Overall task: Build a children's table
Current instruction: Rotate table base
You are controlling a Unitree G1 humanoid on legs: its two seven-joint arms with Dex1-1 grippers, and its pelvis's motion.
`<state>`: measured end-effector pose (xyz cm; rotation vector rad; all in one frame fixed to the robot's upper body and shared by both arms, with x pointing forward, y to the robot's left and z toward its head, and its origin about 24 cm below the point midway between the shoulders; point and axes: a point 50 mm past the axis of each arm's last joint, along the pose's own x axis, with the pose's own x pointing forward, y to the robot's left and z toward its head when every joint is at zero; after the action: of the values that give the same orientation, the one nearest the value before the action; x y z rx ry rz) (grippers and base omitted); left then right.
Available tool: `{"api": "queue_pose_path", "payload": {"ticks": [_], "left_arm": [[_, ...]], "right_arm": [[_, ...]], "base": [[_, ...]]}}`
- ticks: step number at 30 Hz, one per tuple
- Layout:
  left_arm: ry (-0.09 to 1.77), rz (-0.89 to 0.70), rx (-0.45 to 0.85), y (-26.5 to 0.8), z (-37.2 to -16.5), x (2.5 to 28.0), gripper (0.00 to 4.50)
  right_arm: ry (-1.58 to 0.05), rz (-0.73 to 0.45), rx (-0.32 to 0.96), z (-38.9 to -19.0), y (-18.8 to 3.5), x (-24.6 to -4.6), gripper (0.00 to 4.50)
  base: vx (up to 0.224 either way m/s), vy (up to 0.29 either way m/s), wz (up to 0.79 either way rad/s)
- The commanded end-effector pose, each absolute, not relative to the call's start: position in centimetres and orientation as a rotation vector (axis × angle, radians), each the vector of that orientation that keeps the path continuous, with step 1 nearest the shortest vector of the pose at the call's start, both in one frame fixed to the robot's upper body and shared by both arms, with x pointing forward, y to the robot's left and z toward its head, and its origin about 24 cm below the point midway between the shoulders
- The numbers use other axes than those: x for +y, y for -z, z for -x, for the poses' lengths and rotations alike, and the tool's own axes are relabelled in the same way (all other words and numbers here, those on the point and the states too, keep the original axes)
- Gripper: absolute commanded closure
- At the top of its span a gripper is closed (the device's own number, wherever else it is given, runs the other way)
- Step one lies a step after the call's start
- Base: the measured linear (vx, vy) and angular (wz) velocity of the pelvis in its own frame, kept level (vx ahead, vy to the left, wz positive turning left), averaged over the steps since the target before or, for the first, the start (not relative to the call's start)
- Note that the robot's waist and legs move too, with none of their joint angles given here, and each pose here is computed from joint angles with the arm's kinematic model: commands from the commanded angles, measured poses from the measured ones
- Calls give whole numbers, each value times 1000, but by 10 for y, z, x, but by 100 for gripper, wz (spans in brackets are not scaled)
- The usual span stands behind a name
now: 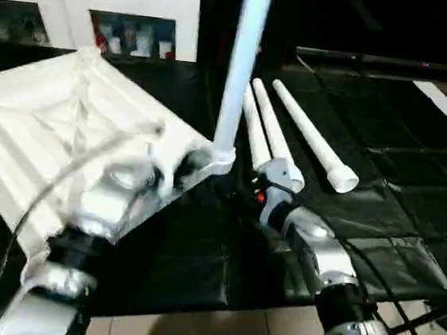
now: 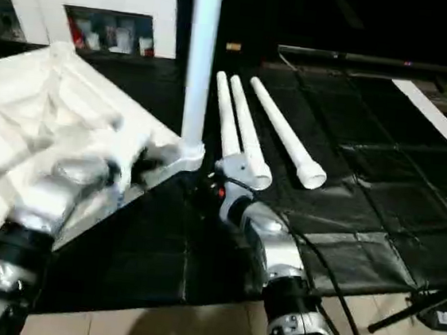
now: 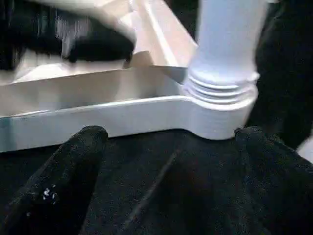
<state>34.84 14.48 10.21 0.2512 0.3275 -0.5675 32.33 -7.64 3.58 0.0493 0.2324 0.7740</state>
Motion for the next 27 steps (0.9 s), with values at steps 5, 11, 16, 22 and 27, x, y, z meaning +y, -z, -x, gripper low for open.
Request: {"api": "queue_pose_path", "payload": {"ticks": [5,11,16,22,27], "left_arm": [[502,-313,293,-134,-353,180,348],[331,-793,503,-164,-323,279,383],[253,-922,667,-169,-299,319,420],[296,-905,841,-152,-272,333,446],[398,-864,906,-129,-267,323,446]], "right_arm": [[-837,-27,230,-319,-39,-71,0],[-883,29,292,-321,-34,-54,0],[-871,28,308,-324,-33,-49,0],[-866,42,349,-328,-30,-40,0],[-856,43,368,-332,-29,-35,0]], "base": [[0,0,0],[0,0,0],[0,0,0],[0,0,0],[0,0,0]]}}
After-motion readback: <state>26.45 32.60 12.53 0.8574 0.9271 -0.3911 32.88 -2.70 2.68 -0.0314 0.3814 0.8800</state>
